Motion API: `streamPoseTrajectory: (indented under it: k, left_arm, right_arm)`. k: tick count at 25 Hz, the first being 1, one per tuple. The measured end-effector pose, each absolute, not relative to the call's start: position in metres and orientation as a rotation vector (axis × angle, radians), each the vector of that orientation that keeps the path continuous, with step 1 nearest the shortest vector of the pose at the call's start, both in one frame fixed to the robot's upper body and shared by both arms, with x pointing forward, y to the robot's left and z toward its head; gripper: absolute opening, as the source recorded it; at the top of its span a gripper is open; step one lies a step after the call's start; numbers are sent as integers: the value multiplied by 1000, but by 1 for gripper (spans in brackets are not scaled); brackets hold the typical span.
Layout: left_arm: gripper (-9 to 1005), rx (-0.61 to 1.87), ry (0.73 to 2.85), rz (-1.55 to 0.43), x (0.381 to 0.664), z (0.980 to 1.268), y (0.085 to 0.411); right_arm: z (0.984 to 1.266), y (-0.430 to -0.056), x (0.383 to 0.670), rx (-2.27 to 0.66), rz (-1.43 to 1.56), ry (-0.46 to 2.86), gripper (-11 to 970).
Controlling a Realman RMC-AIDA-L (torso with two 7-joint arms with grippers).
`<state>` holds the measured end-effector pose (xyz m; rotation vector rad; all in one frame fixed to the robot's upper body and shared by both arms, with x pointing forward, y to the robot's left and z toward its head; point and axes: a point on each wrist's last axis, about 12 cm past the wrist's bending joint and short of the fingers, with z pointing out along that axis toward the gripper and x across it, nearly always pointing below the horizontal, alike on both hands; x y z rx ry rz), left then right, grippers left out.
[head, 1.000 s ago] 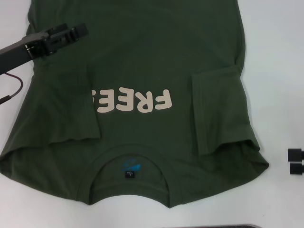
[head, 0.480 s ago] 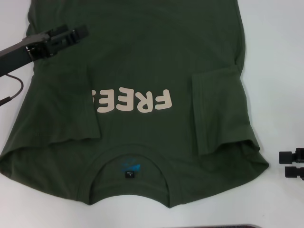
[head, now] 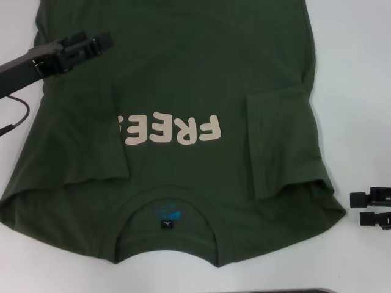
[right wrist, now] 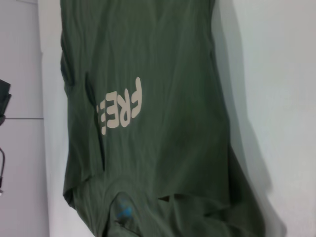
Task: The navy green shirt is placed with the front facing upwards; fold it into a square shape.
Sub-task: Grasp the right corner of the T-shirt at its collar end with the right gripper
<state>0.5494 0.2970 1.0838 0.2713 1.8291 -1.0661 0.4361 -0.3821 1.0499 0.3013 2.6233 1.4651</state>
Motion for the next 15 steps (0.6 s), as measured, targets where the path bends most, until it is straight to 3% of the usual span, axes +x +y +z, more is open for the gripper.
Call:
streamPoseTrajectory:
  k: [9, 11, 15]
  left_arm:
    - [906, 267, 1828, -1064, 549, 1084, 298]
    - [907, 266, 1828, -1063, 550, 1084, 298]
    - [907, 265, 1829, -1061, 550, 1084, 298]
  right_arm:
    - [1056, -380, 448, 290, 1443, 2644, 915]
    - [1061, -378, 451, 271, 1442, 2652, 862]
    - [1068, -373, 459, 245, 1408, 2693, 862]
